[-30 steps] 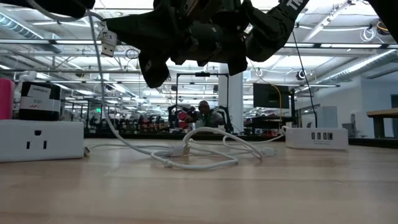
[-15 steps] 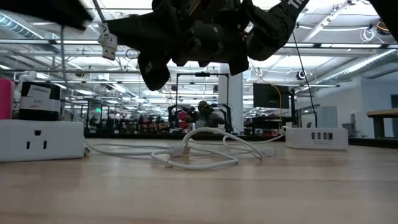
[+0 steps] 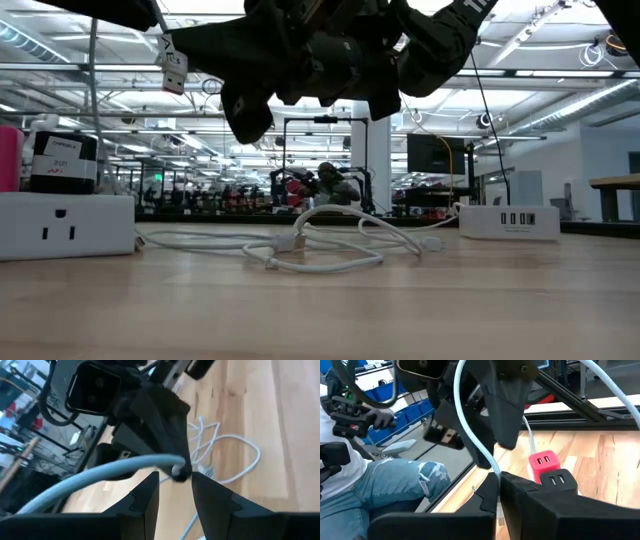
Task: Insert USB
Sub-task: Insert the top left white charger cable into the pink adapter charger
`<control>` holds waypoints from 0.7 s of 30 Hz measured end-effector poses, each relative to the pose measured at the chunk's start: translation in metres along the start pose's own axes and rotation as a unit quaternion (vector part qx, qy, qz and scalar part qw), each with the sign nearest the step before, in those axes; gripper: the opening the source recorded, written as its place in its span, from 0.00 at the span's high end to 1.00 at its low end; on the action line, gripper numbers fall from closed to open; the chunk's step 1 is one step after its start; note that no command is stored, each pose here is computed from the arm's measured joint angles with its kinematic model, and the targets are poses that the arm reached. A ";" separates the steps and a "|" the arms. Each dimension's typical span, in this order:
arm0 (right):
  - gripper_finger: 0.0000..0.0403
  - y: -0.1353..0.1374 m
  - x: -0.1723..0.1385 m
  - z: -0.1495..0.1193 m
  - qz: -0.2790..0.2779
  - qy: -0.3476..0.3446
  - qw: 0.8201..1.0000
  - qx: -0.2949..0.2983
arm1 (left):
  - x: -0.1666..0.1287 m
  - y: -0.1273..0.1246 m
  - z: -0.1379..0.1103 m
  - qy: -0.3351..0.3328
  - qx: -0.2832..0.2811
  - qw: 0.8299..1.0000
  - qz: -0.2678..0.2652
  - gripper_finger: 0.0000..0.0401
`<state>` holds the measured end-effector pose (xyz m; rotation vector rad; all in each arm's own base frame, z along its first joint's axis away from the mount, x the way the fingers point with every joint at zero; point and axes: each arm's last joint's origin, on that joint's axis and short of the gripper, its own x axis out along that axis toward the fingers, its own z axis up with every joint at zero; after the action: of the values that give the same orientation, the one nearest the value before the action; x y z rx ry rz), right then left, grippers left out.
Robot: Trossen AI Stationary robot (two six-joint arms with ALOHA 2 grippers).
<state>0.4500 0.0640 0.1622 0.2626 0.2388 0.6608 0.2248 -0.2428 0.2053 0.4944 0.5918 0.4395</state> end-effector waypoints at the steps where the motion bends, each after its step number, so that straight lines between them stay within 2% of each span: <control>1: 1.00 0.000 0.000 0.000 0.000 -0.001 1.000 -0.001 | 0.002 0.000 0.001 -0.001 -0.008 1.000 0.000 0.69; 12: 1.00 0.000 0.000 0.000 0.000 -0.002 1.000 -0.003 | 0.007 -0.003 0.012 -0.014 -0.064 0.998 -0.008 0.72; 15: 1.00 0.000 0.000 0.000 0.000 0.000 1.000 -0.002 | 0.007 -0.004 0.013 -0.015 -0.071 0.997 -0.012 0.80; 19: 1.00 0.000 0.000 -0.001 0.002 0.004 1.000 0.001 | 0.007 -0.003 0.013 -0.014 -0.074 0.997 -0.013 0.96; 21: 1.00 0.000 0.000 -0.001 0.002 0.003 1.000 0.004 | 0.006 -0.001 0.014 -0.014 -0.093 0.995 -0.014 0.97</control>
<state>0.4495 0.0643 0.1613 0.2681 0.2466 0.6648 0.2381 -0.2449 0.2122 0.3126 0.5241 0.4556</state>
